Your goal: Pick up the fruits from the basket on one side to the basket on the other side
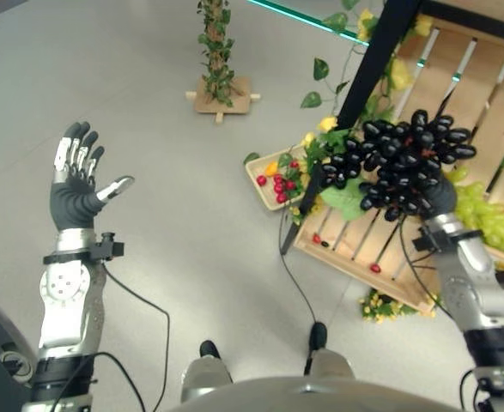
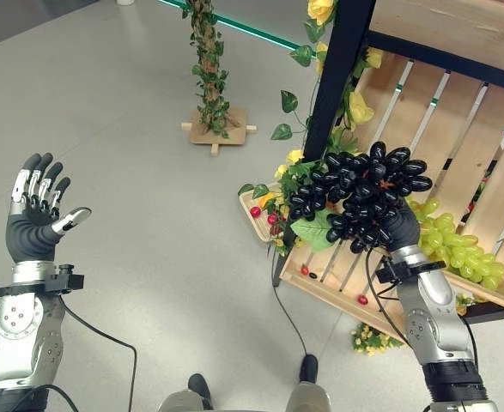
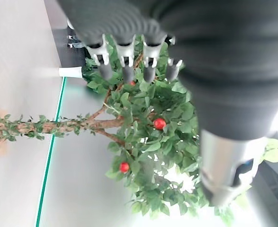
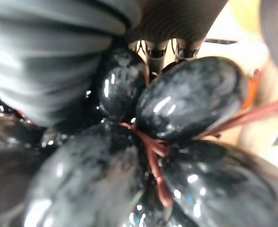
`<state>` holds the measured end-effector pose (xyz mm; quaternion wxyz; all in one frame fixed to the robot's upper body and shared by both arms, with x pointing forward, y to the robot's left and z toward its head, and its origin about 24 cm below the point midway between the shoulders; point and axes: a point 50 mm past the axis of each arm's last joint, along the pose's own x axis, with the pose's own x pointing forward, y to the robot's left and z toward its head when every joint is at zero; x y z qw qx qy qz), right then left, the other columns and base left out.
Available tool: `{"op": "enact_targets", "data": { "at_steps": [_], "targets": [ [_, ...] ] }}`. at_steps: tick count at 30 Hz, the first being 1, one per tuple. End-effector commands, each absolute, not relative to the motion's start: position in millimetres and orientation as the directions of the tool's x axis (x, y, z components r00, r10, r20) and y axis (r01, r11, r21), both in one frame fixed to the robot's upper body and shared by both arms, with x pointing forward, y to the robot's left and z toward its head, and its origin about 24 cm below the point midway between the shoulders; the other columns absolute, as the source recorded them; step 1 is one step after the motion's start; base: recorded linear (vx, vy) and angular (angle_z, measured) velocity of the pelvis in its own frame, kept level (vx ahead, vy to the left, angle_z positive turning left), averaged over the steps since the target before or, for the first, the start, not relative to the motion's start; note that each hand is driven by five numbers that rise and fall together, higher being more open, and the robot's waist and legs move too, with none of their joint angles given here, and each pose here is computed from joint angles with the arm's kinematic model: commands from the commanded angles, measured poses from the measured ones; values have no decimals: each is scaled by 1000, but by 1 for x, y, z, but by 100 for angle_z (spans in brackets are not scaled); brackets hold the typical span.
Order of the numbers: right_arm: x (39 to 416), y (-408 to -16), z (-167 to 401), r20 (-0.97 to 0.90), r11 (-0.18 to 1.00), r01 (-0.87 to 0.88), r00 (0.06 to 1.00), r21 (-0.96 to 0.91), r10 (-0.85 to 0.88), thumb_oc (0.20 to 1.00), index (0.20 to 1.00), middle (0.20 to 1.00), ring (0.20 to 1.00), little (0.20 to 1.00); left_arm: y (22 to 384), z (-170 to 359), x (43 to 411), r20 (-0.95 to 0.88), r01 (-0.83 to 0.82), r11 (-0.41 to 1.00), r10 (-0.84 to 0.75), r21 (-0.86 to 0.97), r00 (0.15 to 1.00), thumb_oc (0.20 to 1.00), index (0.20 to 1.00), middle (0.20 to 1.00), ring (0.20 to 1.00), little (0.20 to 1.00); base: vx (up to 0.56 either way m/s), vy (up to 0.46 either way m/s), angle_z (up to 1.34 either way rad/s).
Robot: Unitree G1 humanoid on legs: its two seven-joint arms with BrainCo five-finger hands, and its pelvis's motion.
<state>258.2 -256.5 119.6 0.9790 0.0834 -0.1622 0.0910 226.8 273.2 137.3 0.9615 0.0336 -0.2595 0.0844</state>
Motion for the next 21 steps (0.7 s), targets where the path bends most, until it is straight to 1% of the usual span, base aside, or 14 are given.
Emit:
{"op": "enact_targets", "data": {
  "at_steps": [1, 3, 6, 7, 8, 9, 12, 16, 19, 21],
  "targets": [
    [253, -288, 140, 448, 989, -36, 893, 143, -33, 200, 200, 200, 200, 200, 284, 152, 222, 577, -240, 970, 179, 30, 797, 1000, 1000, 1000, 1000, 1000, 0, 0, 0],
    [250, -306, 144, 460, 987, 62, 879, 152, -126, 200, 200, 200, 200, 200, 285, 151, 222, 573, -241, 970, 179, 34, 800, 1000, 1000, 1000, 1000, 1000, 0, 0, 0],
    [250, -317, 147, 460, 983, 113, 872, 144, -167, 200, 200, 200, 200, 200, 284, 152, 223, 570, -236, 971, 171, 43, 804, 1000, 1000, 1000, 1000, 1000, 0, 0, 0],
    [248, -330, 148, 449, 976, 163, 869, 142, -211, 200, 200, 200, 200, 200, 284, 152, 224, 569, -230, 972, 164, 46, 806, 1000, 1000, 1000, 1000, 1000, 0, 0, 0],
    [248, -334, 149, 445, 974, 186, 867, 127, -223, 200, 200, 200, 200, 200, 284, 152, 225, 567, -226, 973, 159, 49, 808, 1000, 1000, 1000, 1000, 1000, 0, 0, 0],
    [248, -334, 149, 446, 974, 186, 867, 127, -223, 200, 200, 200, 200, 200, 284, 152, 225, 568, -226, 973, 159, 48, 808, 1000, 1000, 1000, 1000, 1000, 0, 0, 0],
    [245, -363, 157, 436, 943, 321, 838, 92, -328, 200, 200, 200, 200, 200, 283, 153, 226, 562, -207, 977, 141, 55, 815, 1000, 1000, 1000, 1000, 1000, 0, 0, 0],
    [245, -376, 163, 432, 924, 375, 822, 80, -371, 200, 200, 200, 200, 200, 281, 152, 228, 558, -192, 980, 130, 54, 820, 1000, 1000, 1000, 1000, 1000, 0, 0, 0],
    [248, -395, 174, 418, 887, 458, 797, 51, -436, 200, 200, 200, 200, 200, 276, 151, 231, 548, -160, 985, 101, 61, 830, 1000, 1000, 1000, 1000, 1000, 0, 0, 0],
    [250, -398, 178, 420, 879, 476, 790, 41, -447, 200, 200, 200, 200, 200, 275, 152, 231, 547, -153, 986, 95, 62, 832, 1000, 1000, 1000, 1000, 1000, 0, 0, 0]
  ]
}}
